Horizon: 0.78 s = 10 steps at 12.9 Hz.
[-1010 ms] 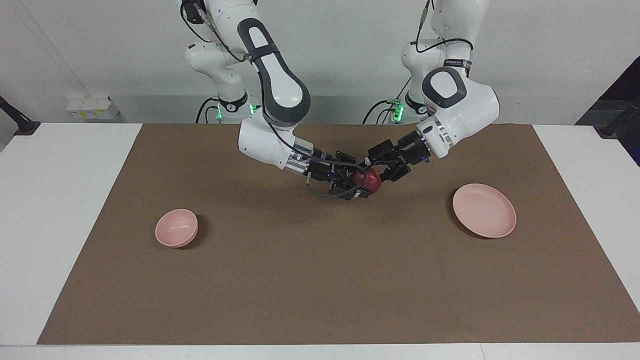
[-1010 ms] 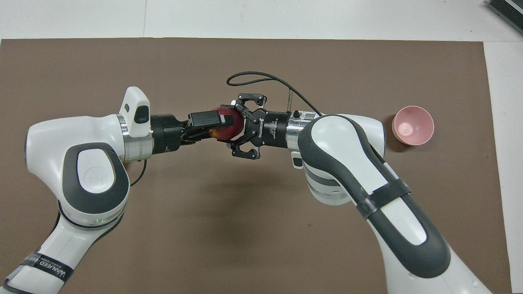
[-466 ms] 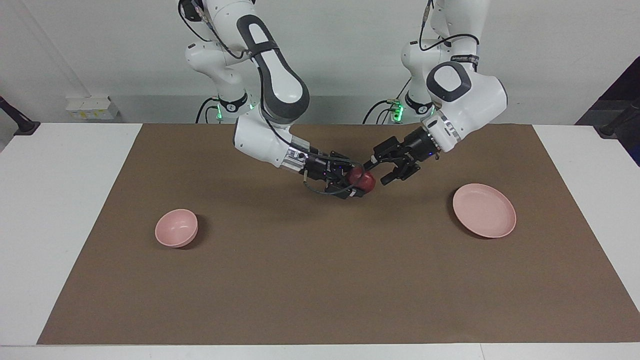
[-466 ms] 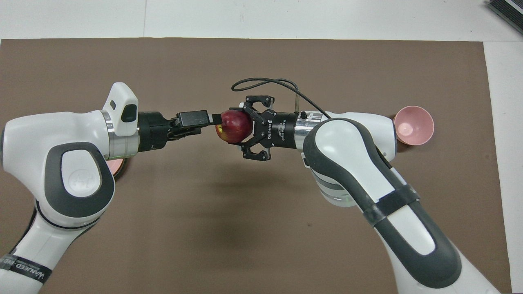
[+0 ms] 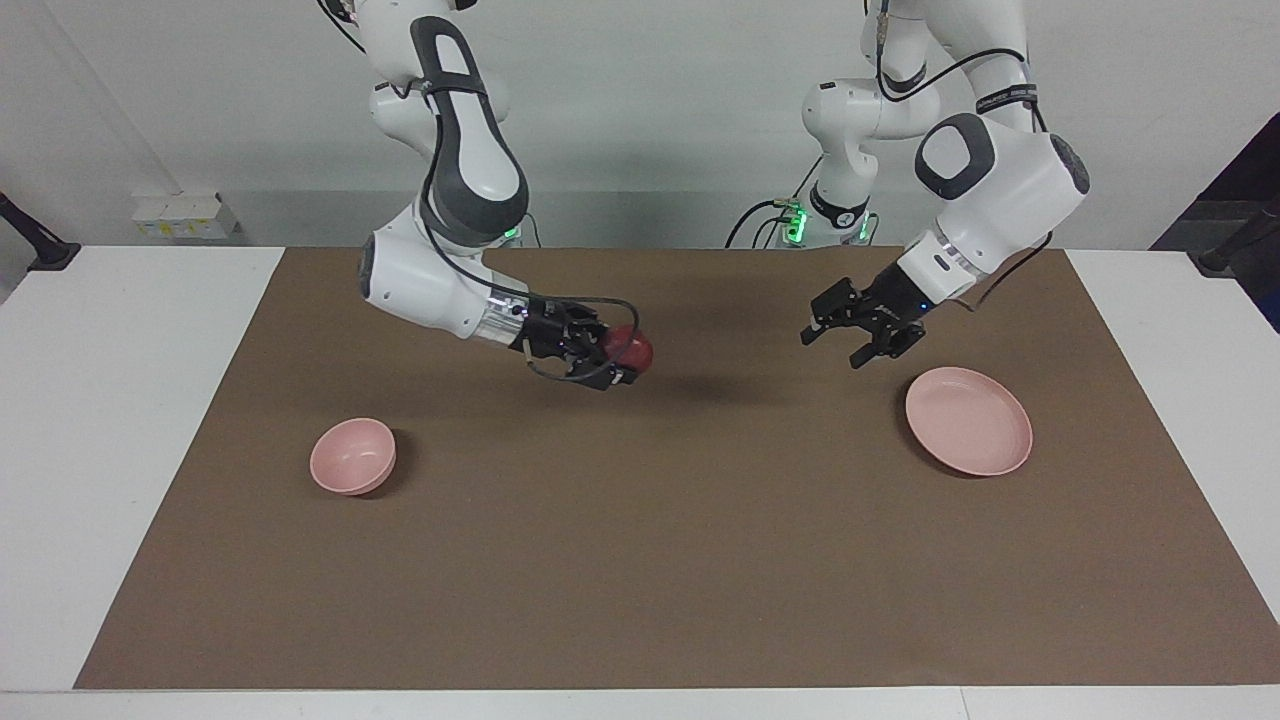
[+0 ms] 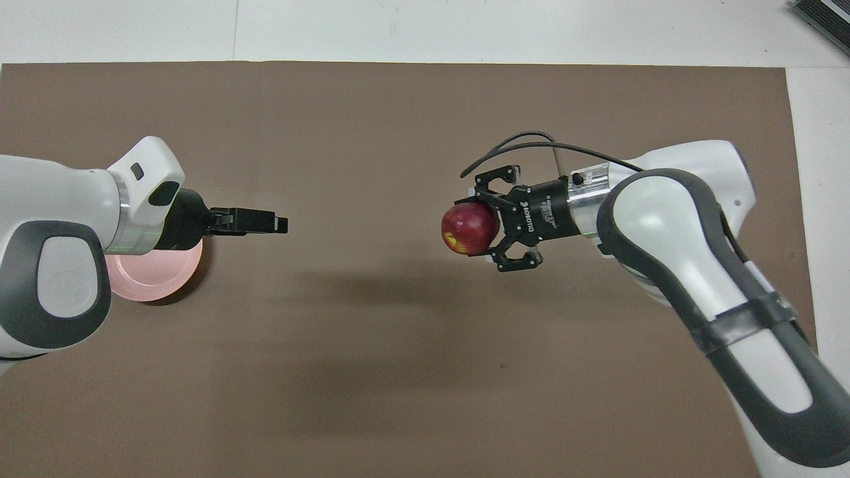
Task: Move apple from plate to bowl
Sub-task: 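Carry the apple with the right gripper while the left gripper withdraws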
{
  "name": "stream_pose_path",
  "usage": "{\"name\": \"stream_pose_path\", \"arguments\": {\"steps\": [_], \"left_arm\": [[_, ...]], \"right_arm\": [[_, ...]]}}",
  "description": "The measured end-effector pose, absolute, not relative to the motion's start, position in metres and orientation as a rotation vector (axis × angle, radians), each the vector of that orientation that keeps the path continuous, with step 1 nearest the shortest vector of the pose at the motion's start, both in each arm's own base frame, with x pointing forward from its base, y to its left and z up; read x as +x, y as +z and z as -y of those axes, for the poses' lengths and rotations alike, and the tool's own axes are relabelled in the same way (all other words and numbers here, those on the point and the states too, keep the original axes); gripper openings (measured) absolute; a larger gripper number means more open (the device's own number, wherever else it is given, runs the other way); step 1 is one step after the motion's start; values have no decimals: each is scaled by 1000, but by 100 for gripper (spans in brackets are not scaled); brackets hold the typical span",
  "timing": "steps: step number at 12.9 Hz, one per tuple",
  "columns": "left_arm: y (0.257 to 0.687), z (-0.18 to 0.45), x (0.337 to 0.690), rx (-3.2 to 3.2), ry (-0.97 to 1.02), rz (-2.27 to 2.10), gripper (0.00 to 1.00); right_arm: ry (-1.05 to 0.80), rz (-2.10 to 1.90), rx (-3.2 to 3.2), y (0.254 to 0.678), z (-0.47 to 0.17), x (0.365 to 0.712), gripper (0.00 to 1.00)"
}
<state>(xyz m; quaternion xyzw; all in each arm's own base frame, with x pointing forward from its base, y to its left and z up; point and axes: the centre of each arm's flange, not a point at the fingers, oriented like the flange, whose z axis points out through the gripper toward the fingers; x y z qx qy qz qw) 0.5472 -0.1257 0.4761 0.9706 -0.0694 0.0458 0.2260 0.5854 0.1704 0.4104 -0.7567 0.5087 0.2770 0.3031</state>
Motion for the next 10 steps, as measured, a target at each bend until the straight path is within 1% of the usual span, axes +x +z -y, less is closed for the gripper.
{"name": "stream_pose_path", "arguments": {"steps": [2, 4, 7, 10], "left_arm": [[478, 101, 552, 2796, 149, 250, 100], [500, 80, 559, 2900, 168, 319, 100], [567, 55, 562, 3000, 144, 380, 100], [634, 43, 551, 3043, 104, 399, 100]], "right_arm": [[696, -1337, -2197, 402, -122, 584, 78], [639, -1269, -2355, 395, -93, 582, 78], [539, -1130, -2574, 389, -60, 582, 78], [435, -971, -2750, 391, -9, 586, 78]]}}
